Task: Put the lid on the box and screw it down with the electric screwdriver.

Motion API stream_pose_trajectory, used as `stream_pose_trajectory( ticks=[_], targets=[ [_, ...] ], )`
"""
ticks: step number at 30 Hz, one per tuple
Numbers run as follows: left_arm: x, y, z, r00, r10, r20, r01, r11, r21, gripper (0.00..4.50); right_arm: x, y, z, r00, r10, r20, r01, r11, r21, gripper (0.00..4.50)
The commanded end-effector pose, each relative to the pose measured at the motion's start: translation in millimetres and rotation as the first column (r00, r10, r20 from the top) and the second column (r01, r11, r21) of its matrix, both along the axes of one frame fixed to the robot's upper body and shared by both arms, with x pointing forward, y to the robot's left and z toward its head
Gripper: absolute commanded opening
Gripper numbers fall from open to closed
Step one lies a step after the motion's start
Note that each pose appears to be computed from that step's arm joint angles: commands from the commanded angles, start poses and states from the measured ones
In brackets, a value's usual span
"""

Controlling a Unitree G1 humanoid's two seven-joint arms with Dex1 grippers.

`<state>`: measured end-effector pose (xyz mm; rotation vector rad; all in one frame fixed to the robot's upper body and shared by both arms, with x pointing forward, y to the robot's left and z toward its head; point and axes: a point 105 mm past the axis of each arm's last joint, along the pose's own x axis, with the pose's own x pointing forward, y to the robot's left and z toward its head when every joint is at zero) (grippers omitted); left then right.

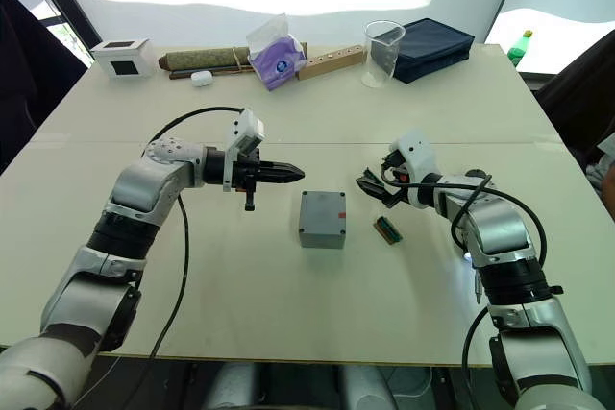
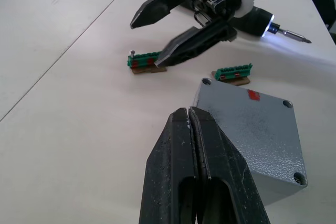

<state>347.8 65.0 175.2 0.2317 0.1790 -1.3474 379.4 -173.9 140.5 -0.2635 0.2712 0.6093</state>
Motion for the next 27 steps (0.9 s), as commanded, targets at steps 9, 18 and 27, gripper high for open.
stream_pose_trajectory(
  ticks=[9,18,27],
  targets=[
    [-4.6,0.8,6.2,0.999,-0.001,0.049,0.000,1.000,0.008,0.00,13.7,8.1,8.5,0.998,0.017,0.056,-0.020,0.999,0.051,1.45],
    [-4.0,2.7,1.0,0.999,0.006,0.044,-0.007,1.000,0.019,0.00,18.4,10.9,3.7,0.998,0.021,0.054,-0.023,0.999,0.030,0.91],
    [-6.1,0.6,3.1,0.999,0.006,0.048,-0.007,1.000,0.018,0.00,16.3,11.9,4.0,0.998,0.038,0.059,-0.038,0.999,0.002,0.10]
  ],
)
